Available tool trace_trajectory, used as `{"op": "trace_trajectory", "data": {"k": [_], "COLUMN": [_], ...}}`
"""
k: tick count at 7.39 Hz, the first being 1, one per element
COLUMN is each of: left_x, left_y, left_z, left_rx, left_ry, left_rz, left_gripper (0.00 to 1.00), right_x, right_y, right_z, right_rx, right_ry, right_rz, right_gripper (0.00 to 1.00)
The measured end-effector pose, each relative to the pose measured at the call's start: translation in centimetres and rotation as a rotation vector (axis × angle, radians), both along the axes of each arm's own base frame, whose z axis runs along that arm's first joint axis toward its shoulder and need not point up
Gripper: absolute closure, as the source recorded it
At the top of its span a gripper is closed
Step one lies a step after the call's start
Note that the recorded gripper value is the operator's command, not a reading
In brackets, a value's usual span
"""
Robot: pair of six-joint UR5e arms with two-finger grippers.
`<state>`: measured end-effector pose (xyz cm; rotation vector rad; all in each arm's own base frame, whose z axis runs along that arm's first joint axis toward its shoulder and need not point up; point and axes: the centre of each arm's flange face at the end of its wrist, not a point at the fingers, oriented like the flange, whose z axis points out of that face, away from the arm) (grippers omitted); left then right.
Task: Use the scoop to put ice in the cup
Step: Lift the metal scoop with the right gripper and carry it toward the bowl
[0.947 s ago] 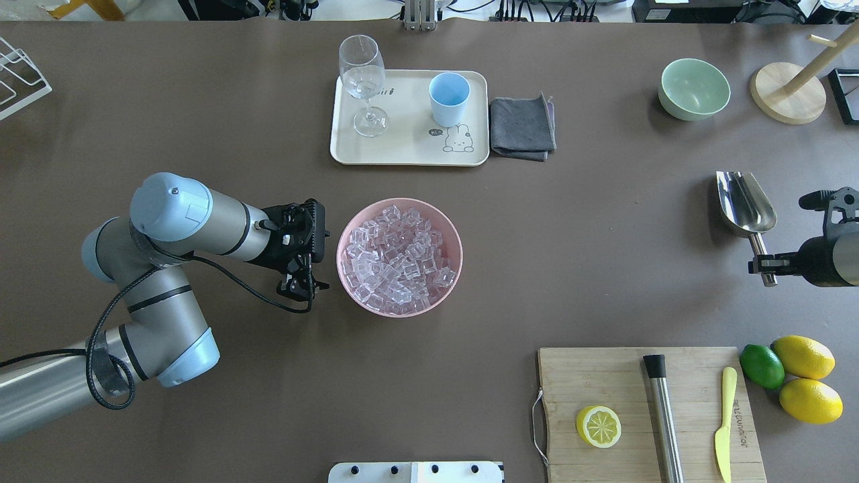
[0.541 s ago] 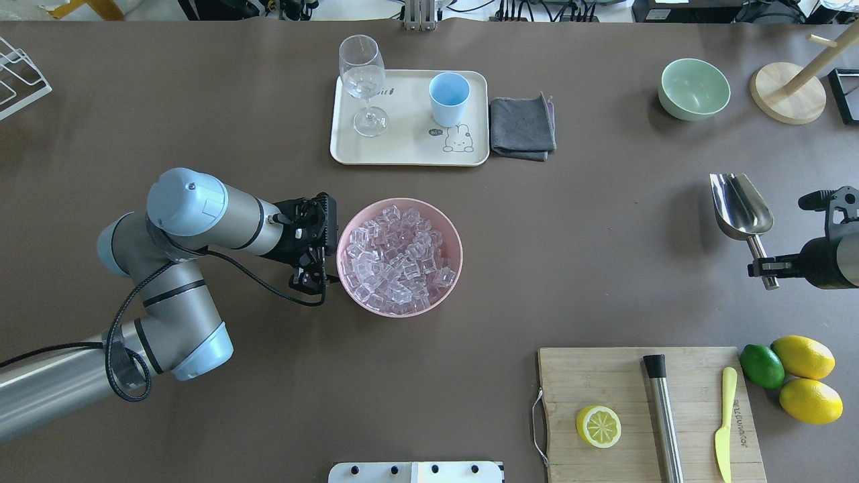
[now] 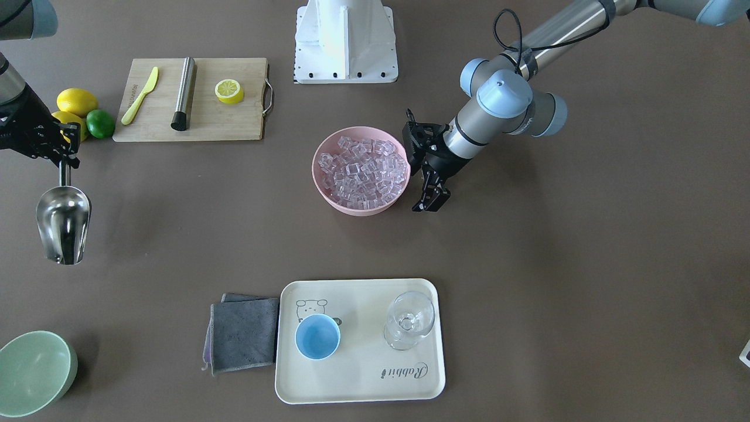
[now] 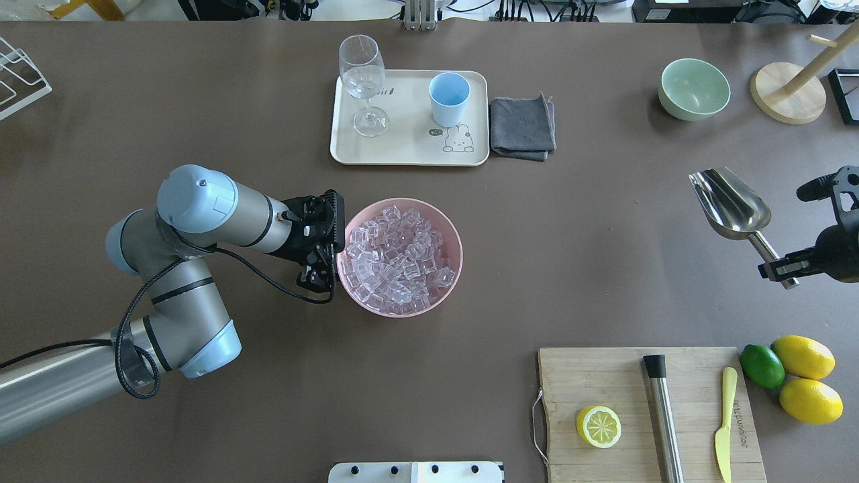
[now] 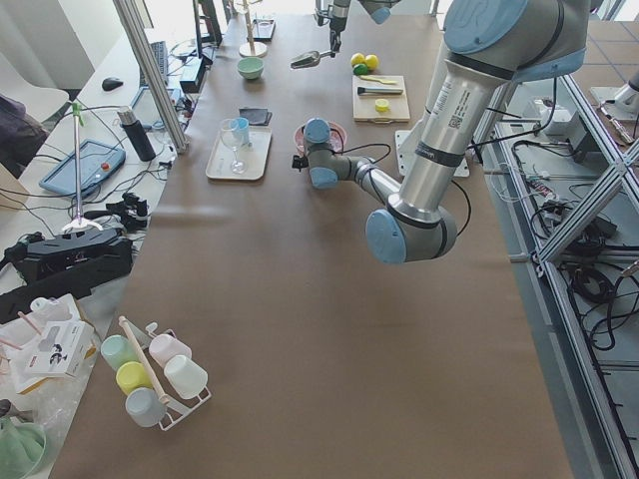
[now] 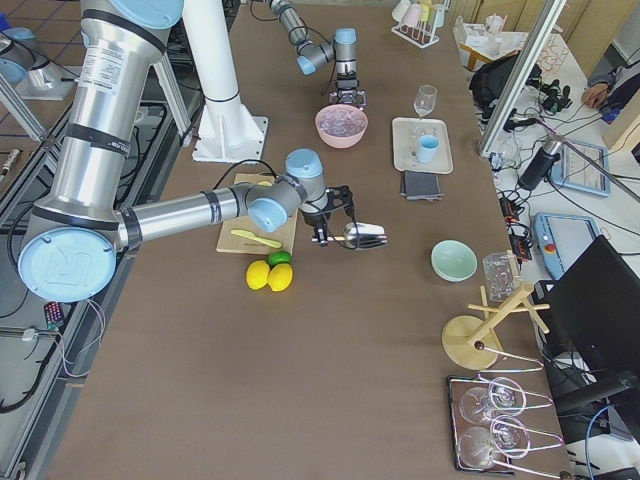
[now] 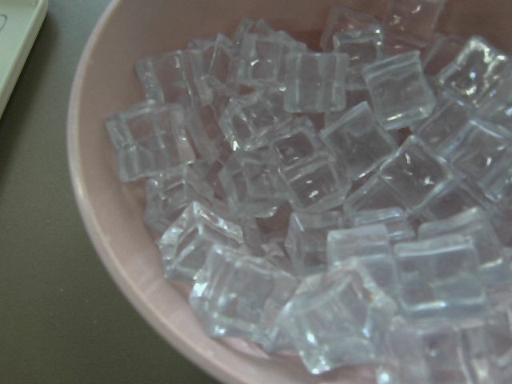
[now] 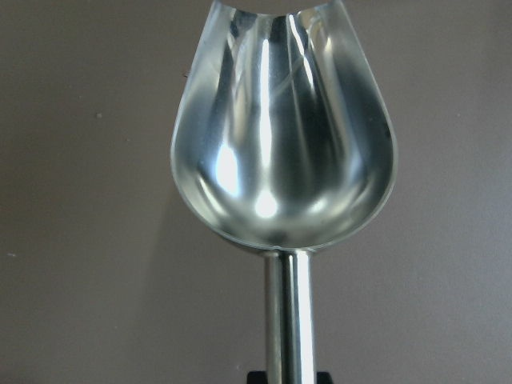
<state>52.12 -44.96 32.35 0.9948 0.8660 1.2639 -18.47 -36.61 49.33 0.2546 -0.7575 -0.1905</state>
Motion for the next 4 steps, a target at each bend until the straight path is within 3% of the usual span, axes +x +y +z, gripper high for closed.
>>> {"op": "trace_trajectory", "data": {"k": [3, 4], "left_x": [0.0, 0.0], "left_y": [0.0, 0.0], "left_z": [-0.1, -0.1], "left_rx": [-0.001, 0.0], "left_ry": [0.0, 0.0], "left_rz": [0.001, 0.001], "left_gripper": [0.01, 0.01], "right_x": [2.2, 3.0], "right_y": [-1.3, -1.9], "right_z": [-3.4, -4.3], "right_rx": [0.162, 0.248], "right_ry": [0.031, 0.049], "right_rz": [-0.166, -0.241], "right_gripper": [1.0, 1.0]}}
